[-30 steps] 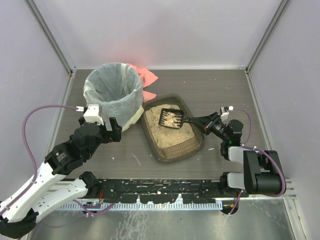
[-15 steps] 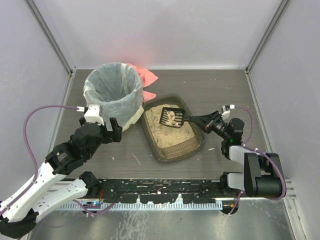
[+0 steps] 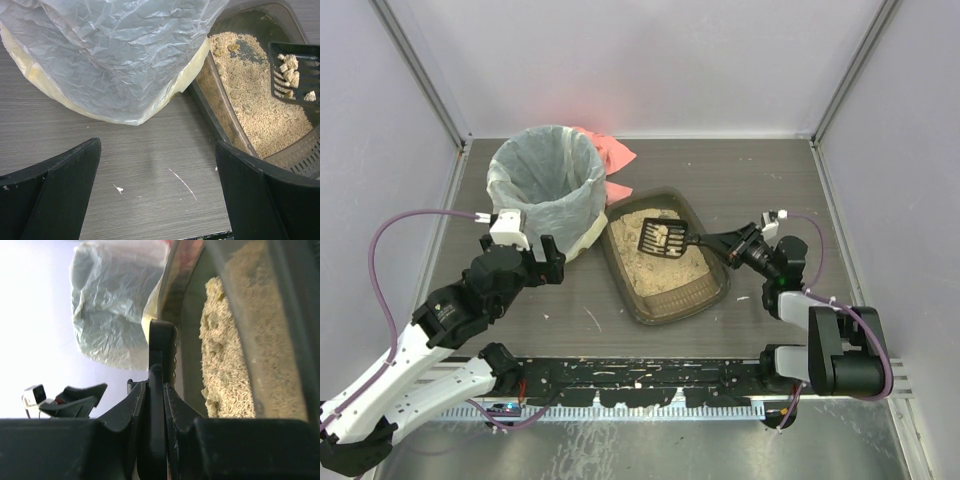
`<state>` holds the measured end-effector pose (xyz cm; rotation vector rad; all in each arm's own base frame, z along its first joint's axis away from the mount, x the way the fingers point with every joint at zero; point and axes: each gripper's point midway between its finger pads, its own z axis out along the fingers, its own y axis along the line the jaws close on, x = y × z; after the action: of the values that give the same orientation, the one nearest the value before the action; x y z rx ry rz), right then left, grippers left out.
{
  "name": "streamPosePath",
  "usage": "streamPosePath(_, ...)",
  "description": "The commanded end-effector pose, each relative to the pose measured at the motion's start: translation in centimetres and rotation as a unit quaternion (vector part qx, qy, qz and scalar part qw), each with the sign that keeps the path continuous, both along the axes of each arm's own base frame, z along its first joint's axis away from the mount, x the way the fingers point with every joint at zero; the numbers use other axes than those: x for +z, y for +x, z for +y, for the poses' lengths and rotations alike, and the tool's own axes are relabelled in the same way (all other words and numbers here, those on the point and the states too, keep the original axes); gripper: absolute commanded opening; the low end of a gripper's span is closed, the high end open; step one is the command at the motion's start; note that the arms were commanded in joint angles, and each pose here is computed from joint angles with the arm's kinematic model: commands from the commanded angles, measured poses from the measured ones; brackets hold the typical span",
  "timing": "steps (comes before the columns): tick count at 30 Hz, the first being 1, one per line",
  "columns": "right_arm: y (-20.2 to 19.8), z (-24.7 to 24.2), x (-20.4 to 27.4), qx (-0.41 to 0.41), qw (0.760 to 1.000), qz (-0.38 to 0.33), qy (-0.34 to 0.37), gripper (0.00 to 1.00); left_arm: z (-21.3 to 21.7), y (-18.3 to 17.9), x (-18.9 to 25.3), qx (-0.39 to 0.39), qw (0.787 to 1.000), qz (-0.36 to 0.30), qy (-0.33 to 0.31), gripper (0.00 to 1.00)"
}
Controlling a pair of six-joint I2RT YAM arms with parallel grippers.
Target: Clean the litter box
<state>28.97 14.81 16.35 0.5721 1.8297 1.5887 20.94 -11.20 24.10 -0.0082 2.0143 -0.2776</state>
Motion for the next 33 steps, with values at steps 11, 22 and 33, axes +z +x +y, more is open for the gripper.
streamPosePath(11,-0.1,2.0,2.3,0.063,0.995,-0.064,-0.04,0.01,-0.7,0.8,1.0,0.005,1.0,-0.018,-0.024,0.98)
streamPosePath(22,0.7,-0.5,0.9,-0.014,0.999,-0.031,-0.037,0.01,-1.2,0.9,1.2,-0.005,1.0,-0.015,-0.022,0.98)
streamPosePath(33,0.1,0.3,1.7,0.016,0.998,-0.05,-0.023,0.01,-0.8,0.8,0.8,0.004,0.999,-0.016,-0.027,0.98)
